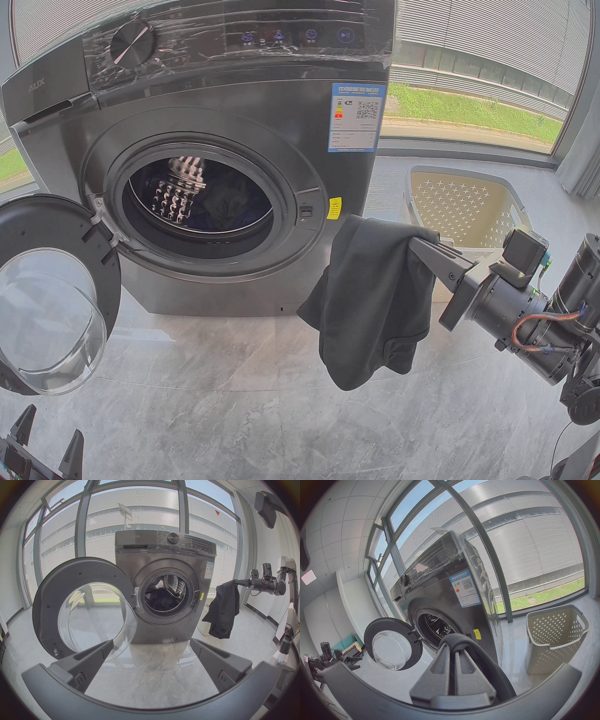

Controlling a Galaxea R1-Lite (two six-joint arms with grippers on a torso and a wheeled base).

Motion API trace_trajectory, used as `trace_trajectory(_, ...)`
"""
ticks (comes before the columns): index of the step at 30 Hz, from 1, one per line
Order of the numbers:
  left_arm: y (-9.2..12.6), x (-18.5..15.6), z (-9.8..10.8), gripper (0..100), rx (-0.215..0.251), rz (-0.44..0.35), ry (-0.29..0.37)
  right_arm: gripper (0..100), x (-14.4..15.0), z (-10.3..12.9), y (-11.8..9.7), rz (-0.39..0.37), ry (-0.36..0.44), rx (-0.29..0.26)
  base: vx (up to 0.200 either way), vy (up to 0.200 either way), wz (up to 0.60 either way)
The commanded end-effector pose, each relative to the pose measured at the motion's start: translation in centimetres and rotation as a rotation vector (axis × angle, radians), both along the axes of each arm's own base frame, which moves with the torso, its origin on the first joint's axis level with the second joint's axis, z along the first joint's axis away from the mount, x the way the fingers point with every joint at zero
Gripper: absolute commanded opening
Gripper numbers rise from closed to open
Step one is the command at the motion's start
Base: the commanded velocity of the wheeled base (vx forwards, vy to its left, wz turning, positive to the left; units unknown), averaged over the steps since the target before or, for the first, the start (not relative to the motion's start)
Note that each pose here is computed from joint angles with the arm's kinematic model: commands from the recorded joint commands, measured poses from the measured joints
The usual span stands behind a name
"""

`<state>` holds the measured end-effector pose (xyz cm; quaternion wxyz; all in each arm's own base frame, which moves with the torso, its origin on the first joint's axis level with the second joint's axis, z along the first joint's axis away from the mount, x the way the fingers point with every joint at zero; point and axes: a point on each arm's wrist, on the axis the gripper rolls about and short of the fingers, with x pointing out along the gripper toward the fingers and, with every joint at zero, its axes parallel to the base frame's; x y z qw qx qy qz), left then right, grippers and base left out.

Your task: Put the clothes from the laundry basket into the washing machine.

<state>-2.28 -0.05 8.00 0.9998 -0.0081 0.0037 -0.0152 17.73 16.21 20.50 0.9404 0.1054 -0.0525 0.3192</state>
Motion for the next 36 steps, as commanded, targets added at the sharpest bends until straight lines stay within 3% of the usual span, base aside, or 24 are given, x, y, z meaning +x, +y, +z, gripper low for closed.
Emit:
trace_trajectory(1, 0.00, 0.01, -0.48, 100, -0.001, 0.000, 0.002, 0, 0.00, -0.07, 0.03, 0.001, 0.001, -0.002, 0.000, 0.200, 0.00)
trace_trajectory(36, 0.00, 0.01, -0.48, 100, -0.001, 0.000, 0.002, 0, -0.07, -0.16, -0.01, -0.002, 0.005, -0.005, 0.000, 0.011, 0.00)
